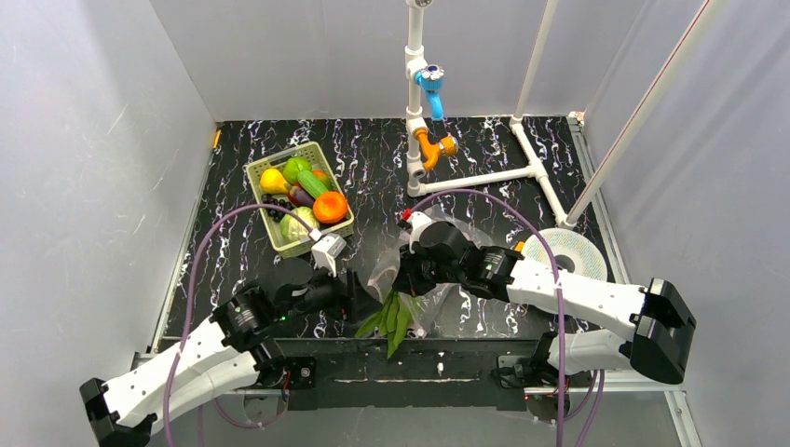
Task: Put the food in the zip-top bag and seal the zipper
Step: Place the fake vegetable in the zipper food storage bag, then adjust the zipper food storage bag at the center of the board.
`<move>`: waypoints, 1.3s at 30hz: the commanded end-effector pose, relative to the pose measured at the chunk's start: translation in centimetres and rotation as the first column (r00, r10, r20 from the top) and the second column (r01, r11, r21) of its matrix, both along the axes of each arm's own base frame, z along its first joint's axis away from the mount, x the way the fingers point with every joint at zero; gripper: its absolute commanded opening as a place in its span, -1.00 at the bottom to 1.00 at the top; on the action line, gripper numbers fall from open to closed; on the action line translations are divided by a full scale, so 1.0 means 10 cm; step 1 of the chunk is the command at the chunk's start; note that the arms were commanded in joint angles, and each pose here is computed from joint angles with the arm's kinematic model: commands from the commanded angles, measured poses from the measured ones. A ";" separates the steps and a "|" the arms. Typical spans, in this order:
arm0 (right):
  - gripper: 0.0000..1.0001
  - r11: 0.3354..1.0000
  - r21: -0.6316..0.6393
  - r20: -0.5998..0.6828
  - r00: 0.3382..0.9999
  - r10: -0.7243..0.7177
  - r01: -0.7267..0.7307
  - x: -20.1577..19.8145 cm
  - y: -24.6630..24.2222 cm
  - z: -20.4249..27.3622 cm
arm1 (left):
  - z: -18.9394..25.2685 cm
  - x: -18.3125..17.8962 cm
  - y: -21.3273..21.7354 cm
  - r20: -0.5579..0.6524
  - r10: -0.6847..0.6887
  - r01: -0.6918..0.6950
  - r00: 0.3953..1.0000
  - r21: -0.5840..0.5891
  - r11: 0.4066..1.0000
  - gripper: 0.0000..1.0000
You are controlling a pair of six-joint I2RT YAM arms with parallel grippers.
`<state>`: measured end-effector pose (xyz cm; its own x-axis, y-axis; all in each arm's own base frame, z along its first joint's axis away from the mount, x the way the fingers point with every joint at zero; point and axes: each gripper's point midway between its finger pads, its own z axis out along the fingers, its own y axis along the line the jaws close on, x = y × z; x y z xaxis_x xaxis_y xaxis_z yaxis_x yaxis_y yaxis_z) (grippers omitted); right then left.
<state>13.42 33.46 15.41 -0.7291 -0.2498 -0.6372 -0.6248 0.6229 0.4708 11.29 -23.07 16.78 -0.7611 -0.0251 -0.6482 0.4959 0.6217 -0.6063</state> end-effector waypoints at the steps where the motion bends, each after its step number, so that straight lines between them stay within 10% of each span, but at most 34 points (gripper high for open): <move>1: -0.97 0.989 0.143 0.038 0.999 -0.023 0.018 0.10 0.20 0.52 | -0.20 -0.18 0.18 -0.121 0.038 -0.033 0.992 0.040 0.999 0.42; 9: -0.97 0.978 0.210 0.050 0.999 0.007 -0.017 0.05 0.24 0.85 | -0.07 0.24 0.54 0.046 0.297 -0.300 0.954 0.097 0.949 0.26; 23: -0.97 0.965 0.258 0.036 0.999 0.031 -0.039 -0.04 0.23 0.97 | 0.11 0.48 0.03 0.105 0.201 -0.203 0.974 0.009 0.979 0.28; 34: -0.97 0.963 0.266 0.051 0.998 0.039 -0.051 -0.08 0.16 1.04 | 0.26 0.72 0.16 0.207 0.271 -0.296 0.940 0.098 0.950 -0.97; 39: -0.97 0.966 0.259 0.103 0.994 -0.024 -0.003 -0.03 -0.05 1.17 | 0.80 0.70 0.05 0.246 0.209 -0.231 0.947 0.063 0.971 -1.00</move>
<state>12.58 34.38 22.98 -0.7129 -0.1436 -0.6864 -0.6485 0.5074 0.5674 17.80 -22.38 19.25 -0.6410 -0.1001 -0.7609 0.4016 0.8012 -0.4437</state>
